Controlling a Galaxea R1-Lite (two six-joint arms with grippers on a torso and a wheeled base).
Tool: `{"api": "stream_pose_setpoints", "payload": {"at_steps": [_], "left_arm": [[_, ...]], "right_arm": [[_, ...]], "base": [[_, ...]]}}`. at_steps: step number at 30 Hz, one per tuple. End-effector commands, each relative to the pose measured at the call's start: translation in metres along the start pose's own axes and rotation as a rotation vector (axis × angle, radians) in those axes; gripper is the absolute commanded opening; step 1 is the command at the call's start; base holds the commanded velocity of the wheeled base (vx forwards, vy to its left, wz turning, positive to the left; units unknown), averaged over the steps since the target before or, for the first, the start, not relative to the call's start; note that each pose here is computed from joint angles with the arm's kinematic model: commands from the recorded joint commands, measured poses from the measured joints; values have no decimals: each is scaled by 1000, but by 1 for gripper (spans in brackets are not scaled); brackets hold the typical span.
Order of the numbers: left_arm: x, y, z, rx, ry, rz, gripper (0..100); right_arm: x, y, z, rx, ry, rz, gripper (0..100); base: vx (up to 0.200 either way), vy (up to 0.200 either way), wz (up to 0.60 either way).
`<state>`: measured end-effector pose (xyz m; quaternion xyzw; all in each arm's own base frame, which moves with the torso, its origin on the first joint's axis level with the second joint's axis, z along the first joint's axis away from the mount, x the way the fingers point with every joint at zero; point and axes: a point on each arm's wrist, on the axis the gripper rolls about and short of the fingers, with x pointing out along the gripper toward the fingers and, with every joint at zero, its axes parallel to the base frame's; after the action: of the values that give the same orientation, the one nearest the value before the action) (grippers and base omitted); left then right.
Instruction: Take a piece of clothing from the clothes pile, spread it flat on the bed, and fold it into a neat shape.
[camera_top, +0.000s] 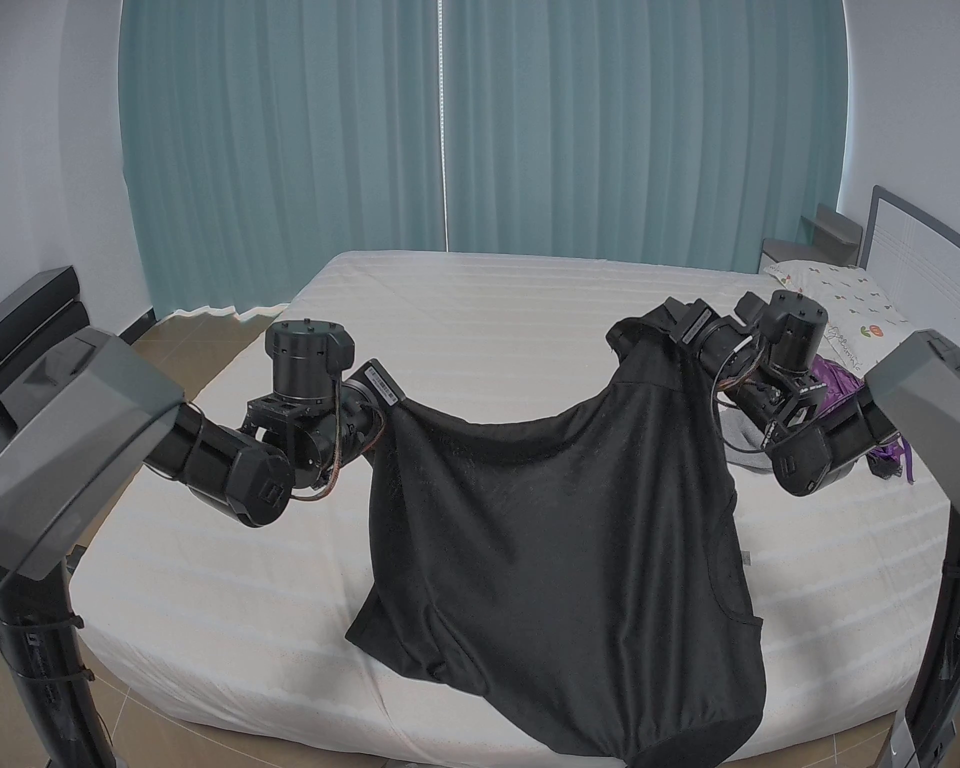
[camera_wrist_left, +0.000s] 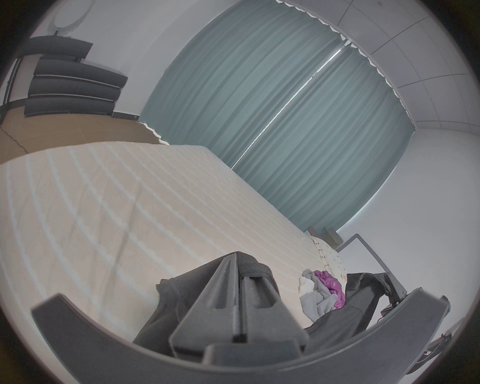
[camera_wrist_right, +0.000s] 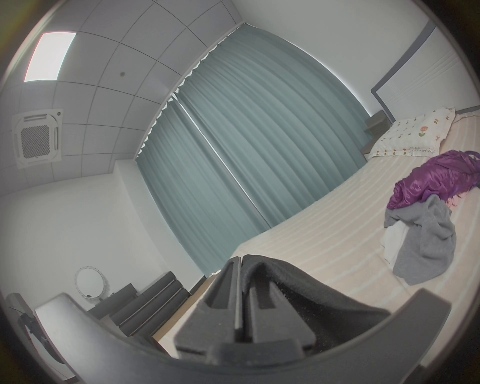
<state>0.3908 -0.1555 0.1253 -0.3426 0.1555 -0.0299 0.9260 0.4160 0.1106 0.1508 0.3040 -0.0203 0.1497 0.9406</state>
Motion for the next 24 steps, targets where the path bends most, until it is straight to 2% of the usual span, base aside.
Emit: {"api": "stream_pose_setpoints", "payload": {"at_steps": [1,9,10,11,15,18,20,24], "left_arm": [[24,23,-30,5,49,51,0],[42,41,-58,12,79,69,0],[43,41,-59,12,79,69,0],[47,42,-62,-9,80,72,100],[59,51,-75,-29,93,89,100],[64,59,-79,-25,93,112,100],[69,64,-76,-25,73,130,100],[84,72,-56,-51,-73,178,100]], "right_arm": [[10,-32,-44,-3,66,-67,0],[12,-61,-80,-4,115,-129,0],[12,-63,-81,-4,118,-133,100],[12,-71,-89,-4,135,-148,100],[9,-91,-115,-3,193,-194,100],[8,-102,-116,0,188,-227,100],[9,-107,-111,1,155,-253,100],[24,-112,-90,-5,-17,-298,100]], "base": [[0,0,0],[0,0,0],[0,0,0],[0,0,0],[0,0,0],[0,0,0],[0,0,0],[0,0,0]]}}
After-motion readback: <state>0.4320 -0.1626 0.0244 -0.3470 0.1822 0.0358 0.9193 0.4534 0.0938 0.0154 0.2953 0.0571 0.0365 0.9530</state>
